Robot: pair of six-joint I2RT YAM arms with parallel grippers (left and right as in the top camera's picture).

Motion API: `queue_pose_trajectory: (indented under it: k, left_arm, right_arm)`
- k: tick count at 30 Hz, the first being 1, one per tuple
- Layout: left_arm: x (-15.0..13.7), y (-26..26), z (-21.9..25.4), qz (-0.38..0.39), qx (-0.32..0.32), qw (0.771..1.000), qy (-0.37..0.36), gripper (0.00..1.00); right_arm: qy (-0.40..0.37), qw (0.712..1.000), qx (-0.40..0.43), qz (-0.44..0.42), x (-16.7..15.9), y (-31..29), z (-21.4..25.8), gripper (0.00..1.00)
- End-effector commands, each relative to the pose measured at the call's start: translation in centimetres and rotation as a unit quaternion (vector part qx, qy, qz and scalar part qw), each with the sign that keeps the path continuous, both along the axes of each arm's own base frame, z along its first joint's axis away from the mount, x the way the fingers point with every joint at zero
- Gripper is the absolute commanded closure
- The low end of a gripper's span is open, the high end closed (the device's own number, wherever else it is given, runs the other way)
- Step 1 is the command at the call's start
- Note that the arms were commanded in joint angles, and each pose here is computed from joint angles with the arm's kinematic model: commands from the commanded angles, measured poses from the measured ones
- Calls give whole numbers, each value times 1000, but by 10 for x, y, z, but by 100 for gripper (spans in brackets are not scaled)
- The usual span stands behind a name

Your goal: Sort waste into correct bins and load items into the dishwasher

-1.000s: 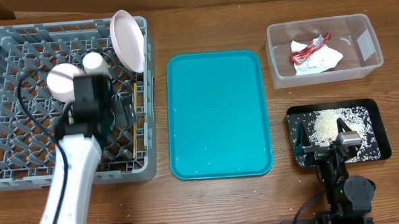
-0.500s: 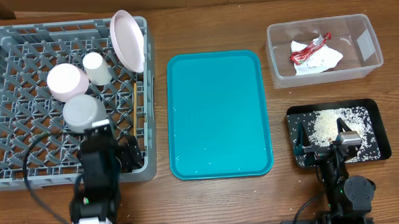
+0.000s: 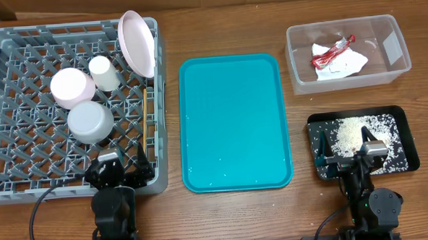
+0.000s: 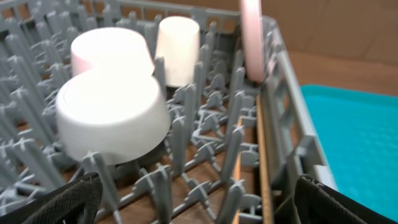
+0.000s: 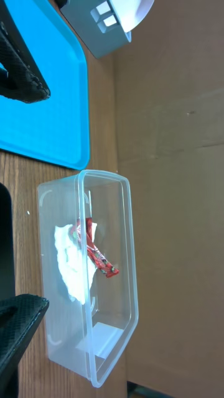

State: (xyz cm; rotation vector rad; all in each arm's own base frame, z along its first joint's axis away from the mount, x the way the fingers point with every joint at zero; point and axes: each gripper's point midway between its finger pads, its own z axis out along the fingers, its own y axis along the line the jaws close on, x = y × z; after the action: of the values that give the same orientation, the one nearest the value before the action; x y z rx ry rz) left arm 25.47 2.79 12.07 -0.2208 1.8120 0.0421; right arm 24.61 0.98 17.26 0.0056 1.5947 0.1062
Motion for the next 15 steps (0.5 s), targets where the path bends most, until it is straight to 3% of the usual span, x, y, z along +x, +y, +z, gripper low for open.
queue_pose_trajectory:
  k: [1, 15]
  left_arm:
    - [-1, -7, 7, -21, 7, 999, -26, 0]
    - [-9, -19, 35, -63, 56, 993, -84, 0]
  right_arm:
    - [-1, 1000, 2, -3, 0, 0, -2, 0]
    - [-1, 1000, 2, -3, 0, 0, -2, 0]
